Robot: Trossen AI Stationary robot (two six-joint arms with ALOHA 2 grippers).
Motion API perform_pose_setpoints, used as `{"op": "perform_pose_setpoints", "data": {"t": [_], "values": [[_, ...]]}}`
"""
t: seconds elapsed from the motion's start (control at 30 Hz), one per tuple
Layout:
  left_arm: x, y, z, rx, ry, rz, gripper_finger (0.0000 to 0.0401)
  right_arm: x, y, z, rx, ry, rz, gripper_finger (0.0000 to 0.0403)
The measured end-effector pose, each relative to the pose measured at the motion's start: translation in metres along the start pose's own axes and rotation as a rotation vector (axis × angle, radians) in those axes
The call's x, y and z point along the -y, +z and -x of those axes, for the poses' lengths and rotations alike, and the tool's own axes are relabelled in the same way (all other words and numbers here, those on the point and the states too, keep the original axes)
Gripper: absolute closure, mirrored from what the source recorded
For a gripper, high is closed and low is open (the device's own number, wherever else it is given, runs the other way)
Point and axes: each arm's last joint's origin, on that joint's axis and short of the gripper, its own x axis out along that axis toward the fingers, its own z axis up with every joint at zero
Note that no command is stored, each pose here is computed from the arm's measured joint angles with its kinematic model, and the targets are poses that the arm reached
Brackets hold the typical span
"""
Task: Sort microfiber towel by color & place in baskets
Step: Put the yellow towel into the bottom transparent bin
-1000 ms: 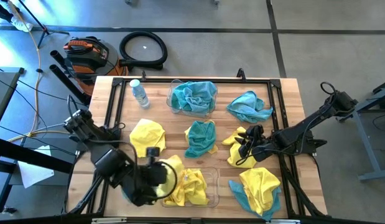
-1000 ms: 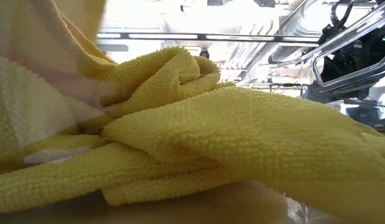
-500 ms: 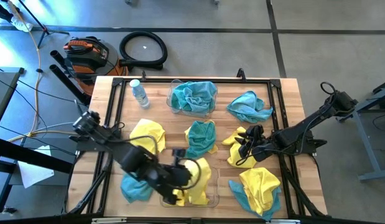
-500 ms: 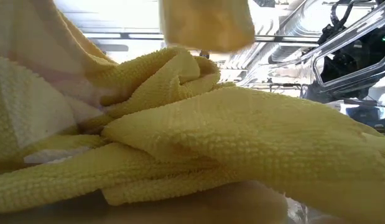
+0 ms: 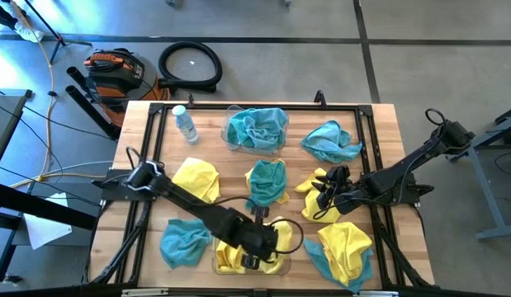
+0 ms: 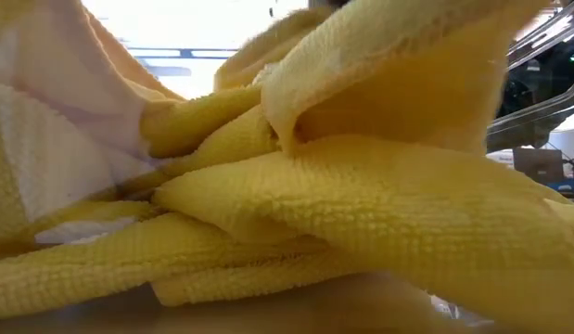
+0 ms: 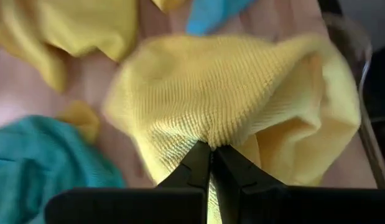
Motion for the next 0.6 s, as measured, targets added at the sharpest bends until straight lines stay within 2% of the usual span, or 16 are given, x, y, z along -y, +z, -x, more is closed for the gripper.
{"op": "perform_pose_setpoints", "data": {"t": [0.27, 0.43, 0.6], "values": [[0.000, -0.002, -0.039, -0.042, -0.110, 0.061, 0.0401, 0.000, 0.000, 0.000, 0.014, -0.008, 0.015, 0.0277], [0.002, -0.002, -0.054, -0.043, -0.128, 0.076, 0.0400, 0.000, 0.001, 0.000, 0.017, -0.010, 0.014, 0.0277], [0.000, -0.005, -0.061, -0.081, -0.149, 0.177, 0.0394, 0.000, 0.001, 0.000, 0.017, -0.010, 0.015, 0.0277]]}}
